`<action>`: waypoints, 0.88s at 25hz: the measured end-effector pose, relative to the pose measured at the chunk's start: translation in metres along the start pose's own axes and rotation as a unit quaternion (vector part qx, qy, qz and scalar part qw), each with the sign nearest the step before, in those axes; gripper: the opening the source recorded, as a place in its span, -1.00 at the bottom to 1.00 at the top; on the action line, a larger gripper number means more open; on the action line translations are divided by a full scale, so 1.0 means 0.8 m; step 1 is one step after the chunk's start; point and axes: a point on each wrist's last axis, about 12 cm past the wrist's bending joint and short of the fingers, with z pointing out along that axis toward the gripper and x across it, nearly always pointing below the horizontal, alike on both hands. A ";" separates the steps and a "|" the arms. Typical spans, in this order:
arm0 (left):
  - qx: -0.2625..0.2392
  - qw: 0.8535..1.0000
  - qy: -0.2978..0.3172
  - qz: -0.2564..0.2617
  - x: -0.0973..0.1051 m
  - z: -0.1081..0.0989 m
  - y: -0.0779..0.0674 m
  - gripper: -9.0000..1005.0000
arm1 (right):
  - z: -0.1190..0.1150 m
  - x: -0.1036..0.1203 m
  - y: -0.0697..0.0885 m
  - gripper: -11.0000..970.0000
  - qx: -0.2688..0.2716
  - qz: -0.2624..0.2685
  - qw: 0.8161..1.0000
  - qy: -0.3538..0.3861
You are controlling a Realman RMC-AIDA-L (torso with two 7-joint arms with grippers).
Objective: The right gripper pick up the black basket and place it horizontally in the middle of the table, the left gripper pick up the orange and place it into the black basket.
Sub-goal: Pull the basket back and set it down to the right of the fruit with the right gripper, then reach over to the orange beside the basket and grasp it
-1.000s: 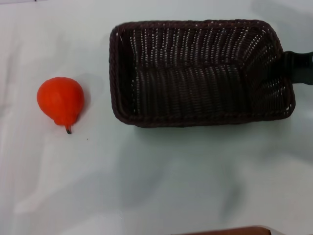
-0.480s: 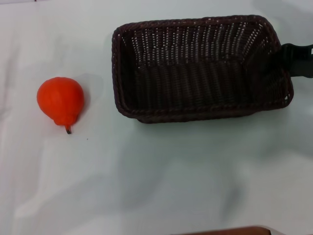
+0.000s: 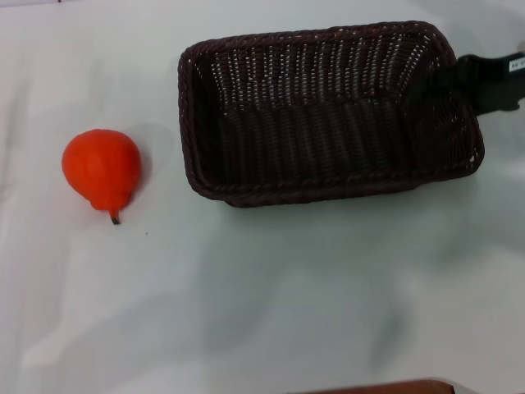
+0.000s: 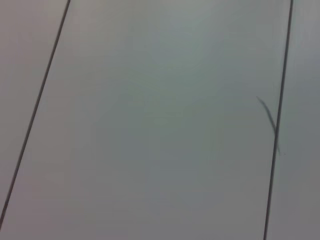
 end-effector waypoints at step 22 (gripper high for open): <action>0.079 0.994 0.048 -0.064 -0.021 -0.008 0.035 0.82 | -0.094 0.014 0.011 0.74 0.003 -0.059 0.996 0.071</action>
